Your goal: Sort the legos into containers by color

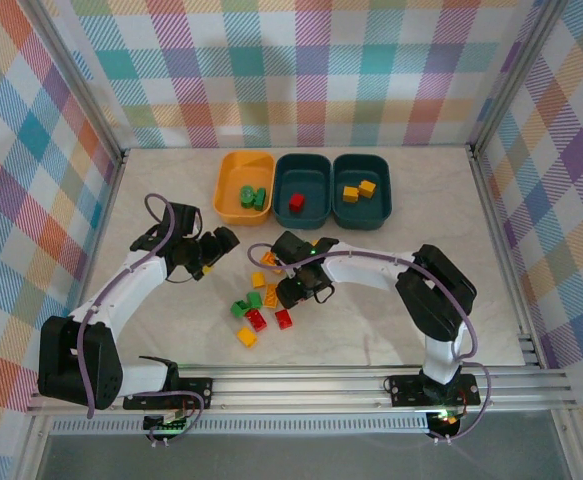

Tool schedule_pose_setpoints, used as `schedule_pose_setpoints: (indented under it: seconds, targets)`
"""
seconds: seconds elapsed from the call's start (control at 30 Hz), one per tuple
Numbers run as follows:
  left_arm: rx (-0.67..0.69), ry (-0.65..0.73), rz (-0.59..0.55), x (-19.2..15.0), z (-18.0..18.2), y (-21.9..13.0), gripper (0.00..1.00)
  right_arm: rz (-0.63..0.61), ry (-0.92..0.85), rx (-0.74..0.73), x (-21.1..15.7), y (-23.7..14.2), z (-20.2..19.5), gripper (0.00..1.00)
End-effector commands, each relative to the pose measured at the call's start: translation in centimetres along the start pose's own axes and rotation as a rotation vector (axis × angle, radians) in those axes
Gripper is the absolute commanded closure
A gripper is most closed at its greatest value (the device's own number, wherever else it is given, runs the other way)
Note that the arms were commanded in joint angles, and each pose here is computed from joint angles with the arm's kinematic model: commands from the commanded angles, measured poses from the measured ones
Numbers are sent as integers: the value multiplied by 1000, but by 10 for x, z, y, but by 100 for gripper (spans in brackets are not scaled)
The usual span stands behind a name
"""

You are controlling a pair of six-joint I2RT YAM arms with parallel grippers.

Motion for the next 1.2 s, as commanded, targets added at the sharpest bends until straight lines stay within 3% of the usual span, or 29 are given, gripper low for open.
schedule_pose_setpoints:
  seconds: [0.0,0.53,0.73,0.9,1.03,1.17]
  targets:
    - [-7,23,-11,2,-8,-5,14,-76,2,-16,9,-24,1,32]
    - [1,23,-1,-3,-5,-2,14,20,-53,-48,8,14,-1,30]
    - [8,23,1,-3,-4,0,14,-2,-26,-9,7,16,2,48]
    - [9,19,10,-3,-4,3,14,-65,-3,16,6,-4,2,75]
    - [11,28,-6,-2,-7,-2,14,-113,-10,33,0,-35,1,79]
    - [10,37,-9,-2,-8,-5,14,-247,-4,48,11,-87,-11,80]
Point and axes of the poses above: each hand's point on the last joint's axis, 136 mm out from that joint toward the fingers, its own y axis out along the fingers, its own z axis along the line the jaws close on, x = y × z, the point moved 9 cm from there along -y, back along the fingers, and after that the axes turned 1 degree about y, right-handed, at the moved point
